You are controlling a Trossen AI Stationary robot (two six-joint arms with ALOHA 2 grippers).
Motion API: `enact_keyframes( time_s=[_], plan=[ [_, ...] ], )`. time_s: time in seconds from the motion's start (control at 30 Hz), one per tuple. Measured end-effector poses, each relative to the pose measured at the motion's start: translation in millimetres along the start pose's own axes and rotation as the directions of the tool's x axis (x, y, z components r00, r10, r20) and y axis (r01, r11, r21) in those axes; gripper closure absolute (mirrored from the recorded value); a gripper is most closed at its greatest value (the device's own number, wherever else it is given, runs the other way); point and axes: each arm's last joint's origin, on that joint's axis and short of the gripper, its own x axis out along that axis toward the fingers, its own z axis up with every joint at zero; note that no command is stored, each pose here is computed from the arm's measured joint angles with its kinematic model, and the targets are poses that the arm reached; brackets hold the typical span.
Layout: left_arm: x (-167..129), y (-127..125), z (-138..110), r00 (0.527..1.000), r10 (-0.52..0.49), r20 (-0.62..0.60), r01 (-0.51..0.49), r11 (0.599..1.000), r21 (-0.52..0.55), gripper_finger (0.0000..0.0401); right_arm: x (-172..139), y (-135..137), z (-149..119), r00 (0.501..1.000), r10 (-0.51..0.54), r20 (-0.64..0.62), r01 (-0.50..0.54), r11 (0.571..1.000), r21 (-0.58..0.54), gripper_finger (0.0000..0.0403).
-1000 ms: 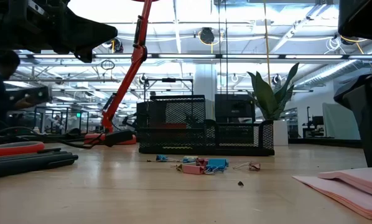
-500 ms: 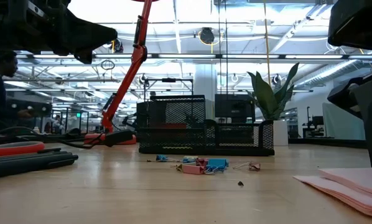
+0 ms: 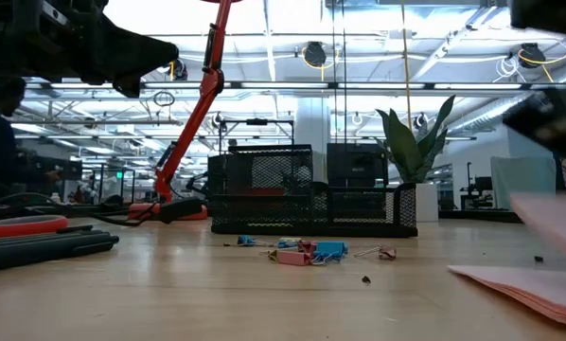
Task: Pick and place office supplies into organizer
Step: Put the pink sticky notes into the black desk organizer
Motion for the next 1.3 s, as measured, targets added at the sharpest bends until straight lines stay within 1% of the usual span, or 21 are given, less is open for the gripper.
enact_keyframes(
  time_s=[0.2, 0.67, 0.8, 1.07, 1.3],
  plan=[
    [0.0, -0.1, 0.0, 1.0, 0.0, 0.0, 0.0, 1.0, 0.0, 0.037, -17.4, -2.7, 13.6, 0.997, 0.006, 0.082, -0.004, 1.0, -0.027, 0.0401],
    [-0.1, -0.1, -0.1, 1.0, -0.001, -0.001, 0.001, 1.0, -0.005, 0.037, -46.5, -20.0, 42.9, 0.982, 0.03, 0.188, -0.013, 0.996, -0.09, 0.0402],
    [-0.1, -0.1, -0.2, 1.0, -0.001, -0.001, 0.001, 1.0, -0.007, 0.037, -51.0, -32.0, 50.4, 0.981, -0.001, 0.193, 0.02, 0.995, -0.097, 0.0402],
    [-0.1, 0.0, -0.2, 1.0, 0.0, -0.001, 0.0, 1.0, -0.007, 0.037, -59.1, -65.6, 66.3, 0.978, -0.101, 0.181, 0.12, 0.988, -0.098, 0.0403],
    [-0.1, 0.0, -0.6, 1.0, 0.0, -0.005, 0.0, 1.0, -0.005, 0.037, -73.0, -94.4, 81.9, 0.963, -0.16, 0.216, 0.182, 0.979, -0.09, 0.0403]
  ],
)
